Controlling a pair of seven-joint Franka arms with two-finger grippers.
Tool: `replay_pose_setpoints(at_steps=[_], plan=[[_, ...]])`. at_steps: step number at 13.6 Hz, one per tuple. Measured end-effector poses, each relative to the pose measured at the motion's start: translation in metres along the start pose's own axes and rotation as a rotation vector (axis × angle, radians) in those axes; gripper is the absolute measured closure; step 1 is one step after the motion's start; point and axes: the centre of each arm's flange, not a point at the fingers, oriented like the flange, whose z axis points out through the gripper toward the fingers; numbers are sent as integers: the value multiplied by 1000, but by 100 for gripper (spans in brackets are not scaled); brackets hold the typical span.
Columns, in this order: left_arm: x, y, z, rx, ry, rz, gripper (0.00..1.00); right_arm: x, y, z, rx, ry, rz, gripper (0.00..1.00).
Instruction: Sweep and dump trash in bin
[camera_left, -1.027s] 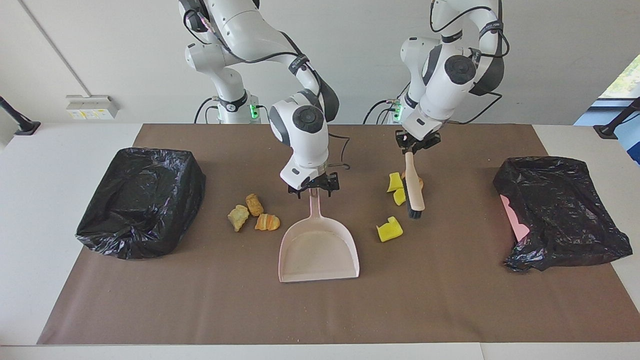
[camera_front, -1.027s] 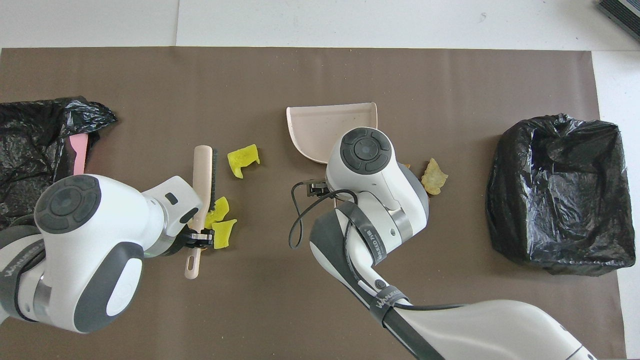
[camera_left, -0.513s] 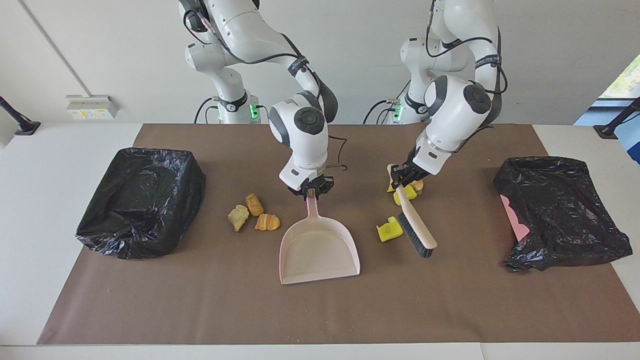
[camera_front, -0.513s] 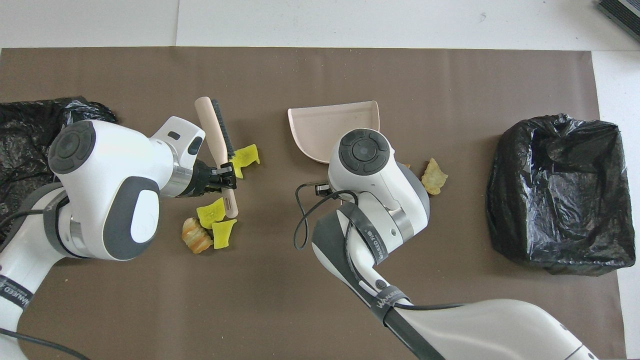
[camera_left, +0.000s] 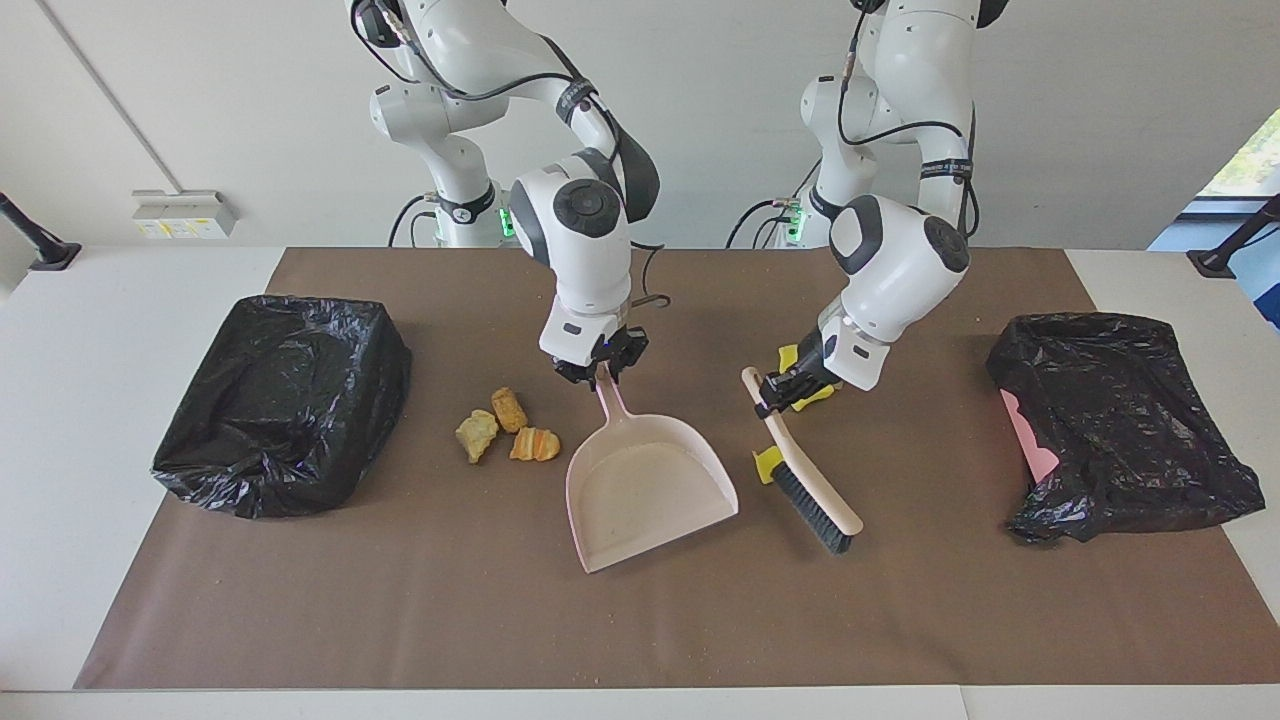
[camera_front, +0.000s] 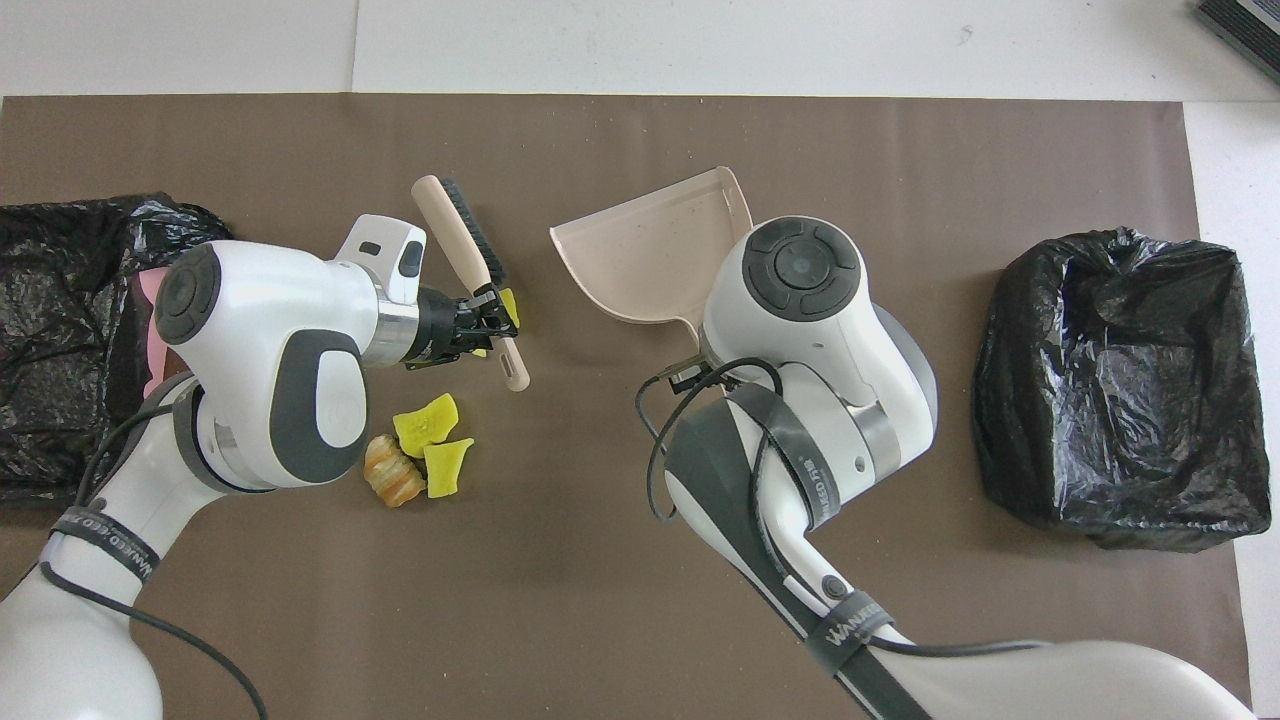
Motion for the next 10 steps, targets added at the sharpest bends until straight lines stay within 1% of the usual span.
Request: replay_pose_setpoints(at_steps=[2, 4, 6, 7, 9, 10], plan=[[0, 5, 4, -53, 15, -43, 74, -25, 6, -29, -9, -27, -136, 68], [1, 3, 12, -56, 9, -60, 74, -48, 3, -43, -22, -49, -219, 68], [-2, 1, 26, -51, -14, -85, 74, -62, 0, -40, -26, -70, -316, 68], [-6, 2, 33, -46, -26, -107, 74, -67, 3, -35, -23, -88, -386, 68], [-20, 3, 46, -24, -62, -150, 74, -73, 24, -23, -10, -116, -494, 68], [-26, 3, 51, -8, -95, -170, 74, -75, 37, -18, -1, -125, -536, 68]])
